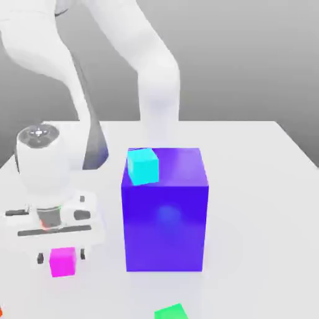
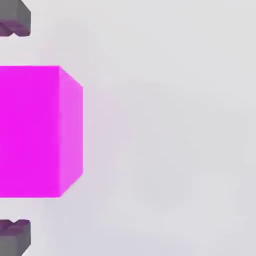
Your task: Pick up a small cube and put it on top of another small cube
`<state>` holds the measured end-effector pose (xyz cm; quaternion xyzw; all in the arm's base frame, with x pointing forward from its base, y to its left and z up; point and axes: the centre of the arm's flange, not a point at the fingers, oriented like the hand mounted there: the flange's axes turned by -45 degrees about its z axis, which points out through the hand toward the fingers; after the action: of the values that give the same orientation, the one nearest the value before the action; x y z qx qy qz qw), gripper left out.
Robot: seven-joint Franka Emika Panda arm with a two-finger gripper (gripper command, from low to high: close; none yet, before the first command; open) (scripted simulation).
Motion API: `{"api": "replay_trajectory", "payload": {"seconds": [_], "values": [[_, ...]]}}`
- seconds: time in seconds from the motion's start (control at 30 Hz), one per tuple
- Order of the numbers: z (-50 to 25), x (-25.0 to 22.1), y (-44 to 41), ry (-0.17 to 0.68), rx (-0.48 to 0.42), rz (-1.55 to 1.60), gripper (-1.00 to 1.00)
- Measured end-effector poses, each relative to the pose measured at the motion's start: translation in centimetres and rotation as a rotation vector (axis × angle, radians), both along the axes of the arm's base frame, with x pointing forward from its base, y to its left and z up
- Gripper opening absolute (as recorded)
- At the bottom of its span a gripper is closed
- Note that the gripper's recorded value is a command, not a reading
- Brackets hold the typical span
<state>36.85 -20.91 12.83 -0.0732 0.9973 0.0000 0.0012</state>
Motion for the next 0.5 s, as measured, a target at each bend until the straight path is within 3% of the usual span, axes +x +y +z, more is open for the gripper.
{"api": "replay_trajectory", "payload": {"seconds": [0.17,0.5], "values": [[0.1,0.0,0.0,0.0,-0.001,0.0,-1.0],[8.0,1.0,-0.1,-0.015,-0.019,-0.099,-1.0]]}}
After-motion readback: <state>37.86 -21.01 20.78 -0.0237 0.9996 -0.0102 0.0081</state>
